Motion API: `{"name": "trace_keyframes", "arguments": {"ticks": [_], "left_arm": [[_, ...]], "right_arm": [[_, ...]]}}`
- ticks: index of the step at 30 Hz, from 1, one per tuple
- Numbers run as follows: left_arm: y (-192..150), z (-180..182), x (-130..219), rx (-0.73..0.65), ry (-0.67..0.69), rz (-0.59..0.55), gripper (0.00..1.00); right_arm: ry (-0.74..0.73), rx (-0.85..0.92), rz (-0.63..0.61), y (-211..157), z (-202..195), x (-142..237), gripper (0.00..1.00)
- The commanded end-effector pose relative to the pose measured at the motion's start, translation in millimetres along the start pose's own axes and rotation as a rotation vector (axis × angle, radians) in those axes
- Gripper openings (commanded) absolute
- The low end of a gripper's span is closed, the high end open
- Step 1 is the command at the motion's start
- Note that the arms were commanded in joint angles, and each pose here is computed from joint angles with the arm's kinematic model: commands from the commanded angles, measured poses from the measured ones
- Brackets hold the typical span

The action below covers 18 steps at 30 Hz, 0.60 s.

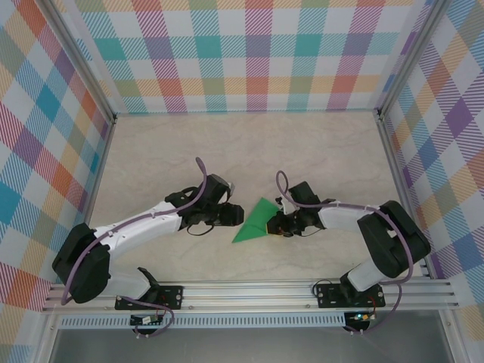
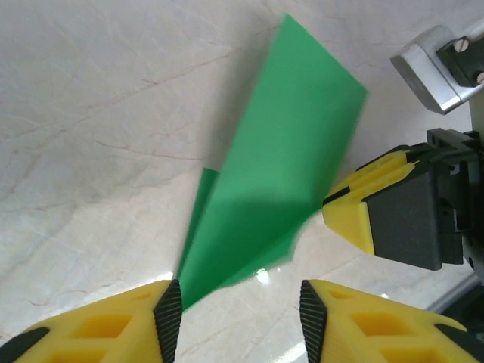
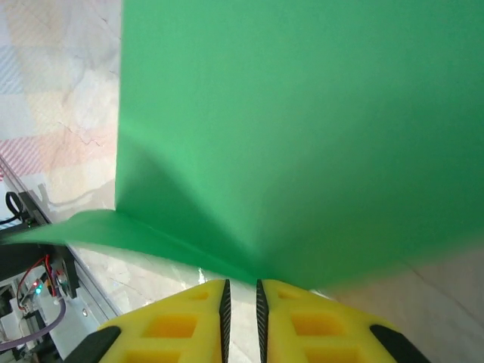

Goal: Fold a paper plane with a square sheet of paper (pick it up from the middle)
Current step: Third fold the triangle at the center of the table.

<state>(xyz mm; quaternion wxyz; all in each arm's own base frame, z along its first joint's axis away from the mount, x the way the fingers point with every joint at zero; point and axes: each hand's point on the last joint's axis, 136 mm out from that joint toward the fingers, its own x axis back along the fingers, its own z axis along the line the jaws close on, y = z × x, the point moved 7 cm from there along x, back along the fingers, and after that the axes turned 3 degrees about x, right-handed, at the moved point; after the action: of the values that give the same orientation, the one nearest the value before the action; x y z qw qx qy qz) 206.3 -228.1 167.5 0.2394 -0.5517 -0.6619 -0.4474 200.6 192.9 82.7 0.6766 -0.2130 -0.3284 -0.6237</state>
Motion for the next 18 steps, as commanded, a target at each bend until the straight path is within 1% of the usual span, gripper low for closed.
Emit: {"name": "trace_keyframes", "arguments": {"ticks": [1,3,5,7,9,12,16,18], "left_arm": [[-12.0,-12.0,-3.8,-0.04,-0.038,0.057,0.44],[-14.1,-14.6,-10.0,-0.072,0.01,0.071,0.44],[-13.4,-12.5,-17.9,-0.089,0.062,0.082,0.46],[-11.9,-5.7,-28.6,-0.09,0.118,0.08,0.53],[-9.1,-0.7,-37.3,-0.103,0.178,0.081,0.57],[-7.0,3.6,-51.8,-0.107,0.206,0.097,0.65],[-9.4,10.7,-70.7,-0.088,0.202,0.164,0.64],[-10.8,13.9,-74.0,-0.075,0.199,0.182,0.62]], "right_arm": [[-0.047,0.041,-0.051,1.3,12.7,21.6,0.22],[-0.113,0.026,-0.103,2.5,13.8,33.7,0.31],[-0.139,0.011,-0.152,1.0,15.1,44.2,0.33],[-0.119,-0.014,-0.186,-5.0,16.0,49.6,0.39],[-0.098,-0.037,-0.206,-12.4,14.8,52.3,0.4],[-0.085,-0.062,-0.225,-24.4,11.9,57.2,0.45],[-0.047,-0.069,-0.227,-34.7,14.2,62.3,0.48],[-0.037,-0.062,-0.222,-37.3,15.9,64.0,0.49]]}}
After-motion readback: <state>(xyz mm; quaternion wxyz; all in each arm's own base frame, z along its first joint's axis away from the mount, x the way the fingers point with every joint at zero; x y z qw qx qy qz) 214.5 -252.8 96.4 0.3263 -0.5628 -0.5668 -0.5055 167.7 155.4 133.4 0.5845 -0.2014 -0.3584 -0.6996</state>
